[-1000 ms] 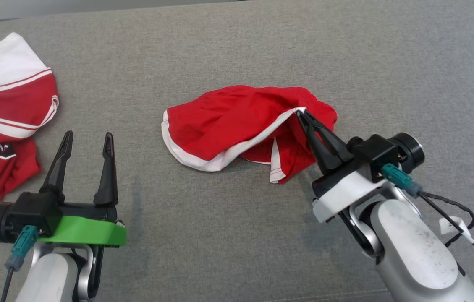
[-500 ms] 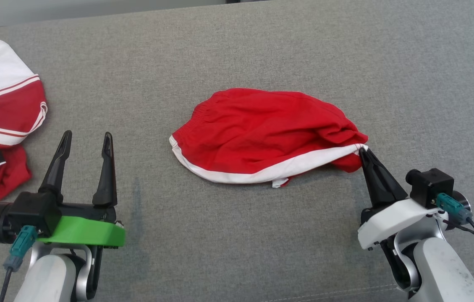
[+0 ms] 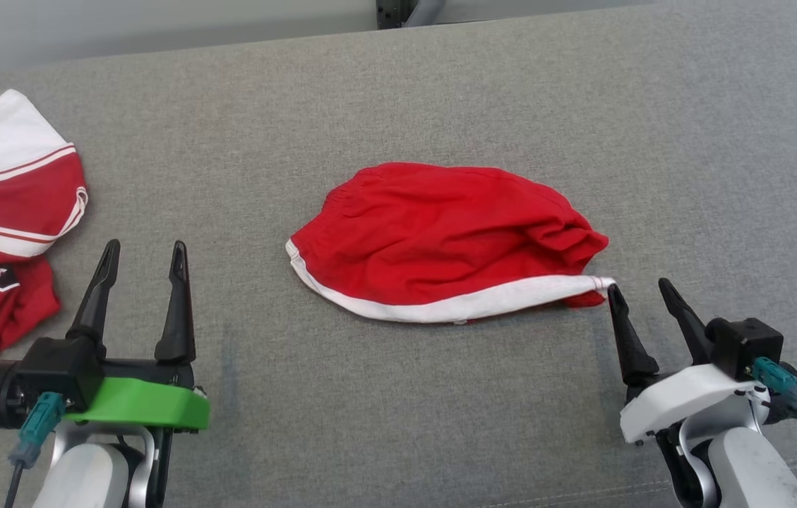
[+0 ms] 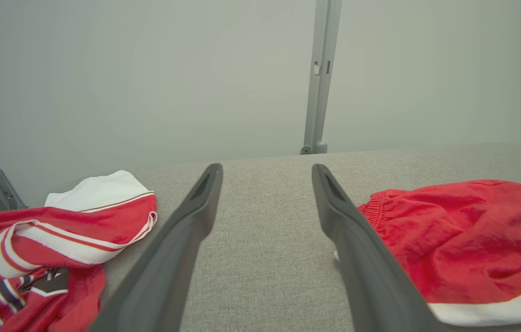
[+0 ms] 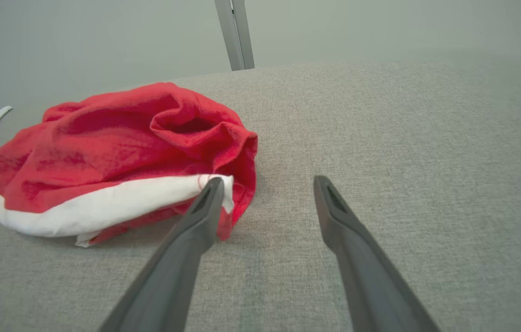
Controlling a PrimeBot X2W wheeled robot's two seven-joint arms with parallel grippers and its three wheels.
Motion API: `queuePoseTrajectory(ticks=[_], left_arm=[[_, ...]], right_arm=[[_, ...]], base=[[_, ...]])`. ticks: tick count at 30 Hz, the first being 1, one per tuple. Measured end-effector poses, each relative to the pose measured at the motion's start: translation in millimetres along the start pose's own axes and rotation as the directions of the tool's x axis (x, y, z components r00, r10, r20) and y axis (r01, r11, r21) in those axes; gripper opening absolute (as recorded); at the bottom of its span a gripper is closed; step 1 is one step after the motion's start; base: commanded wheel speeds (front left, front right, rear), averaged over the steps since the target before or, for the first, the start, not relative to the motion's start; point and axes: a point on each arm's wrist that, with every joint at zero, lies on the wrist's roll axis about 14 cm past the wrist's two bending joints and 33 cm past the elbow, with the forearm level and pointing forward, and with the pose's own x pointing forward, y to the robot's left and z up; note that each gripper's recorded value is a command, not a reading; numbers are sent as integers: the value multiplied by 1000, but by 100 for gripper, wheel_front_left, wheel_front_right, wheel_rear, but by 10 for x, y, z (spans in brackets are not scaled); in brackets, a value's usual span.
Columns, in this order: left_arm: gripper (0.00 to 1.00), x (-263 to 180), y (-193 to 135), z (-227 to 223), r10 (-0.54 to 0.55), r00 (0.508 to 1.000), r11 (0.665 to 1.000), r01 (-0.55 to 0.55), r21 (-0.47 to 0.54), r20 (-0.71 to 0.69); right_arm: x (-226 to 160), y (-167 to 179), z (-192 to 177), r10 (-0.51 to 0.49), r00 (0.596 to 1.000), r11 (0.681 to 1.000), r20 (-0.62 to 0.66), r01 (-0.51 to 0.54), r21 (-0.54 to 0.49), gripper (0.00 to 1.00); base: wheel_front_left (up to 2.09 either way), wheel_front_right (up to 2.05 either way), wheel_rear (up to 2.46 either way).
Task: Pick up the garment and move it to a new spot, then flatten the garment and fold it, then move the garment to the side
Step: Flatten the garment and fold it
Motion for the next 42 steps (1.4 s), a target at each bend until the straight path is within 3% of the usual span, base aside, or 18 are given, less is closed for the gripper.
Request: queuePoseTrajectory(ticks=[7, 16, 31, 36, 42], left_arm=[[100, -98, 6, 59, 20, 1000, 1000, -20, -6, 11], [100, -216, 2, 154, 33, 999, 999, -33, -1, 30], [100, -292, 21, 161, 41, 999, 999, -41, -3, 19], [100, -37, -163, 220, -65, 998, 998, 65, -20, 8], [100, 221, -464, -260, -243, 946, 969, 227, -95, -215]], right_arm=[[-125, -33, 367, -10, 992, 1000, 123, 13, -20, 100], [-217, 60, 992, 10, 952, 999, 307, 6, -51, 100], [-208, 168, 1000, 27, 953, 999, 302, -16, -39, 100], [-126, 213, 939, 40, 959, 999, 282, -31, -35, 100], [-14, 237, 798, 49, 969, 999, 242, -44, -23, 100]], base=[[0, 0, 0], [0, 0, 0], [0, 0, 0], [0, 0, 0], [0, 0, 0]])
